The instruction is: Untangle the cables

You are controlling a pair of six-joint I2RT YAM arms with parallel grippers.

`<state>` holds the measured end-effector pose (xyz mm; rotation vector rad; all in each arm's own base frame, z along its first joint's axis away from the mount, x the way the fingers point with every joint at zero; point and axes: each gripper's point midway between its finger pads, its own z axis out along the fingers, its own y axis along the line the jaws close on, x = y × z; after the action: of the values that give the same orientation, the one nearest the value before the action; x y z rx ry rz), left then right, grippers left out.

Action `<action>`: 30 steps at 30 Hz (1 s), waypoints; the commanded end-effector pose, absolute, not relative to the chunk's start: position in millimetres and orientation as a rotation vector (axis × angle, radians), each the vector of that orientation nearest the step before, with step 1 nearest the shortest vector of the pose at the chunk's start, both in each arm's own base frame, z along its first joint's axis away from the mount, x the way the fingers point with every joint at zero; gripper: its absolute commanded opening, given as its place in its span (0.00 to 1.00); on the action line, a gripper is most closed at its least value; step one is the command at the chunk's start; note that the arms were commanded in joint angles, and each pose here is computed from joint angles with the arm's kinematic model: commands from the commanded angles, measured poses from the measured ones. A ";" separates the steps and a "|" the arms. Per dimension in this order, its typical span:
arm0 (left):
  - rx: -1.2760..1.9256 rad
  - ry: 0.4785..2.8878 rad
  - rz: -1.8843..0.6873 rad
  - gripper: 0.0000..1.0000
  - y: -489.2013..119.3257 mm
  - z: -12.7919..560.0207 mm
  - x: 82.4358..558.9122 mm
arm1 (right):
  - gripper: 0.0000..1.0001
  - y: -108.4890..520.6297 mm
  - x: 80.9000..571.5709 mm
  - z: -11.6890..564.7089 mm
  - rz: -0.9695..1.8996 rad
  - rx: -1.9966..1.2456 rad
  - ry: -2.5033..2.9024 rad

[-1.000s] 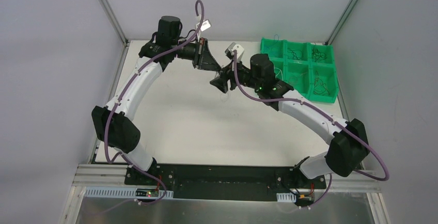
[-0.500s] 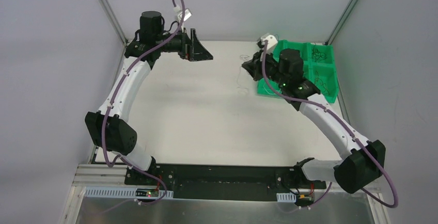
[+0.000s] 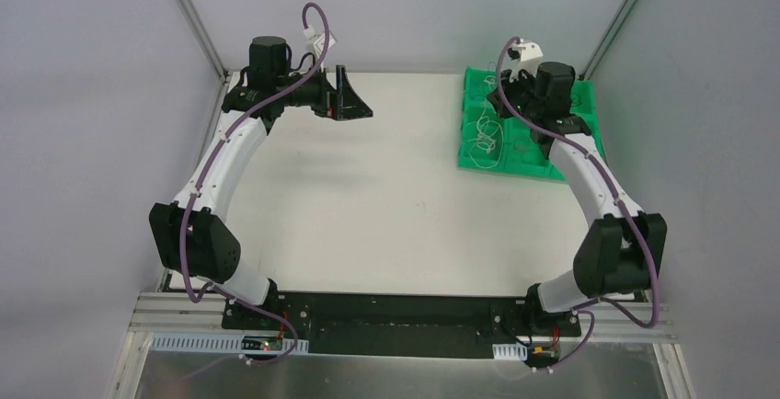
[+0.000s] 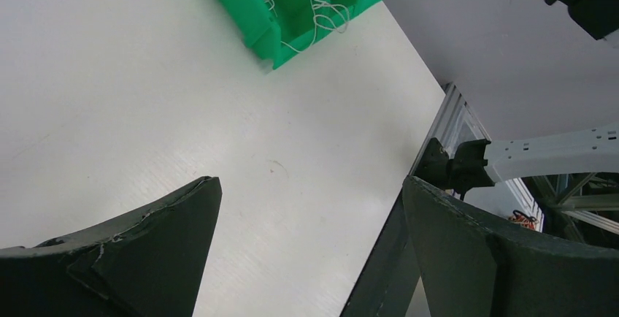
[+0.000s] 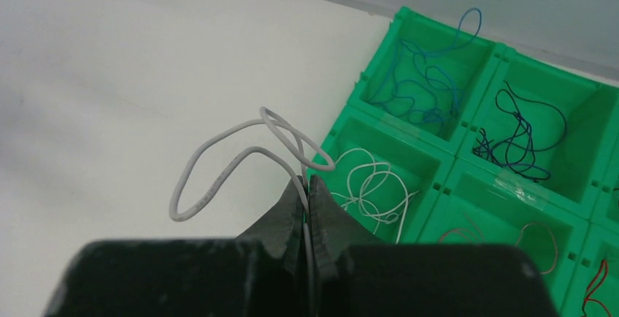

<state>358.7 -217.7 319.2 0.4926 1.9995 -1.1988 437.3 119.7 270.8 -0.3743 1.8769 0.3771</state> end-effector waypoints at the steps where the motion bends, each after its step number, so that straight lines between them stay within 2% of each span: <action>1: 0.547 1.931 -1.143 0.99 -215.1 335.3 349.3 | 0.00 107.4 477.5 253.7 0.278 -0.394 1.850; 8: 0.563 1.979 -1.083 0.99 -206.2 318.7 339.7 | 0.00 102.6 505.7 184.3 0.234 -0.392 1.979; 14: 0.549 2.012 -1.041 0.99 -197.6 310.1 337.4 | 0.00 101.7 486.5 99.1 0.197 -0.461 2.255; 21: 0.523 2.054 -1.018 0.99 -192.5 300.7 334.8 | 0.01 97.4 484.7 67.2 0.117 -0.418 2.371; 27: 0.524 2.086 -1.012 0.99 -191.4 297.8 334.8 | 0.47 94.2 483.3 98.3 0.106 -0.381 2.348; 30: 0.528 2.105 -0.989 0.99 -188.7 295.5 335.4 | 0.56 96.7 476.1 128.3 0.134 -0.388 2.317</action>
<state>335.6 -195.9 281.8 0.4993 2.1315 -1.0448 472.8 98.6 55.9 -0.4171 2.4267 0.1386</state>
